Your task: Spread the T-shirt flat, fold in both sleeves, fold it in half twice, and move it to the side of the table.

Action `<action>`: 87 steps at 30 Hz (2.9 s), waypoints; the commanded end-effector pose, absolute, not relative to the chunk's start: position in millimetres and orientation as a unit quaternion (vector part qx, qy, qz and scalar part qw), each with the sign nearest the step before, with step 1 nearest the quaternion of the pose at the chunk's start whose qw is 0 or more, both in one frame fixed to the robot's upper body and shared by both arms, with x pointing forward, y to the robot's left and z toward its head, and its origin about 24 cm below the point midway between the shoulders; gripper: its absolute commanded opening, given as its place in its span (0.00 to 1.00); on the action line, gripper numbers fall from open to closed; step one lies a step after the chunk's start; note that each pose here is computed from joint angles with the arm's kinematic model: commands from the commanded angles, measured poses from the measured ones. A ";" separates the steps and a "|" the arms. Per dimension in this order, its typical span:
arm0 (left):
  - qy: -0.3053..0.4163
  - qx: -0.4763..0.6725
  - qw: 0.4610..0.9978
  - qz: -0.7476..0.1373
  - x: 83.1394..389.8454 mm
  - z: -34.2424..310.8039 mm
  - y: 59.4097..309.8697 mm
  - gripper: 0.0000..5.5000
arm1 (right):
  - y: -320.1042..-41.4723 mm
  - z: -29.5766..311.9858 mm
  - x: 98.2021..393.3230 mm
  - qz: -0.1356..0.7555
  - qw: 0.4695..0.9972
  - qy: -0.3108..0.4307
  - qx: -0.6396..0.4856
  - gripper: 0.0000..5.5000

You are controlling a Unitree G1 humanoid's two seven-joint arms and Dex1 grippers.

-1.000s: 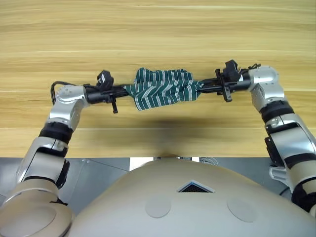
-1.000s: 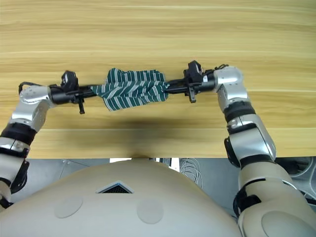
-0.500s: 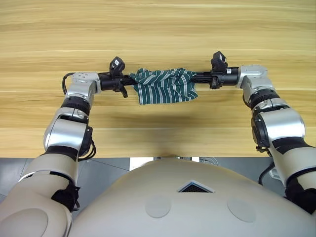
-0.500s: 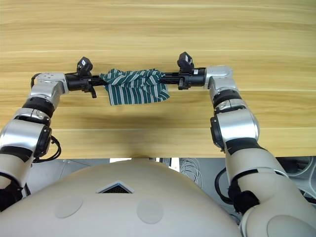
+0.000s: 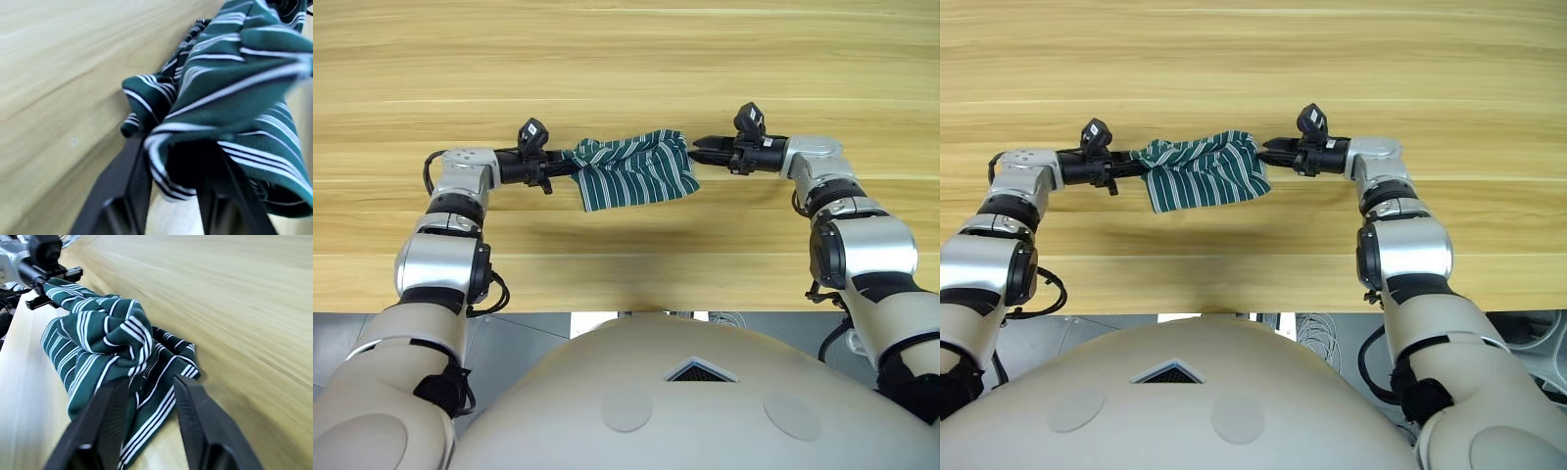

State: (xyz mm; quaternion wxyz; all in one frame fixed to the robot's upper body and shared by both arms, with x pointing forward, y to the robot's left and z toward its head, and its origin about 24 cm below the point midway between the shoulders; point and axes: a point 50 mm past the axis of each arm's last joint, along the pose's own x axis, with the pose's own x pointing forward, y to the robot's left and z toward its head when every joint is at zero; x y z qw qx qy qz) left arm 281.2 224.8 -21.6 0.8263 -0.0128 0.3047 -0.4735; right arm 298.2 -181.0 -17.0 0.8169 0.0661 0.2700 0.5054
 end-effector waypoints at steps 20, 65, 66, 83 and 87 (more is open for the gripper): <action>0.176 -0.180 0.933 -0.256 269.6 -24.8 260.6 0.92 | -157.9 10.9 305.4 0.463 0.886 0.005 0.024 0.96; -0.110 -0.039 0.974 -0.196 239.4 36.8 243.3 0.95 | -105.4 -36.6 290.3 0.537 0.808 0.239 -0.045 0.96; -0.110 -0.039 0.973 -0.197 239.8 36.7 242.9 0.95 | -104.6 -35.8 290.2 0.542 0.807 0.233 -0.047 0.96; -0.117 -0.035 0.971 -0.208 239.3 36.7 237.1 0.95 | -77.9 0.0 295.0 0.641 0.763 0.079 -0.030 0.96; -0.116 -0.035 0.970 -0.213 238.5 37.5 236.8 0.95 | -64.2 -24.2 289.7 0.599 0.775 0.165 -0.114 0.96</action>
